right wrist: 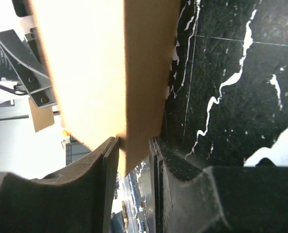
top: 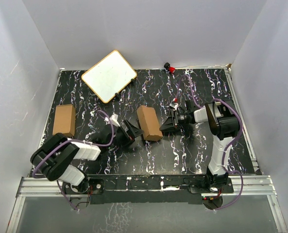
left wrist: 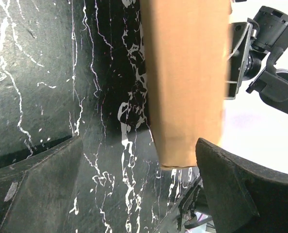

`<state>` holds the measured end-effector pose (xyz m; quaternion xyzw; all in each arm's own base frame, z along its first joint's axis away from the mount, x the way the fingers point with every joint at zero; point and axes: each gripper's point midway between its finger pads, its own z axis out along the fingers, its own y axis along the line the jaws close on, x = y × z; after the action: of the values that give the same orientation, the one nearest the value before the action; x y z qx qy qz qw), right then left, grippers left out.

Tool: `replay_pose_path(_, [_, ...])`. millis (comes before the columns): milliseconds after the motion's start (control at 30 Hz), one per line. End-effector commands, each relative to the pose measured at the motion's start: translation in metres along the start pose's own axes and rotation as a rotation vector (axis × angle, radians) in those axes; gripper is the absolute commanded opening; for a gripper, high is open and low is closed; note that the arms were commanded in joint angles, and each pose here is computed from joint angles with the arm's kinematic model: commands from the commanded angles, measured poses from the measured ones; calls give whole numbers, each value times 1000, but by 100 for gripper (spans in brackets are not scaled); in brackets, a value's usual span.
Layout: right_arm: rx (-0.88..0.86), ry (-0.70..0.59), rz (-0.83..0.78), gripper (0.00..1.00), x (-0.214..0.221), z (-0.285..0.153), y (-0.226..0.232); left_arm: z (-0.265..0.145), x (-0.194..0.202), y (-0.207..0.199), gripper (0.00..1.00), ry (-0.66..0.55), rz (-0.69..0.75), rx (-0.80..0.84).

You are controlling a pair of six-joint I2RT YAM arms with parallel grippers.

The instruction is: Fold the paper box

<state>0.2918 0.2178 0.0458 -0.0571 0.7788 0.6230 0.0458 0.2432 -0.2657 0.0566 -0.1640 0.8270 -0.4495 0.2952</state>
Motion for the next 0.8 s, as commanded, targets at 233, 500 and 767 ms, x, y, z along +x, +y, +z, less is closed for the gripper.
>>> replay_pose_path(233, [52, -18, -43, 34, -7, 3, -15, 13, -12, -44, 97, -20, -43, 178])
replay_pose_path(500, [52, -21, -66, 34, -9, 2, -12, 14, -16, -64, 97, -32, 76, 192])
replay_pose_path(767, [259, -95, -261, 34, -41, -23, -19, 23, -15, -79, 95, -44, 309, 64])
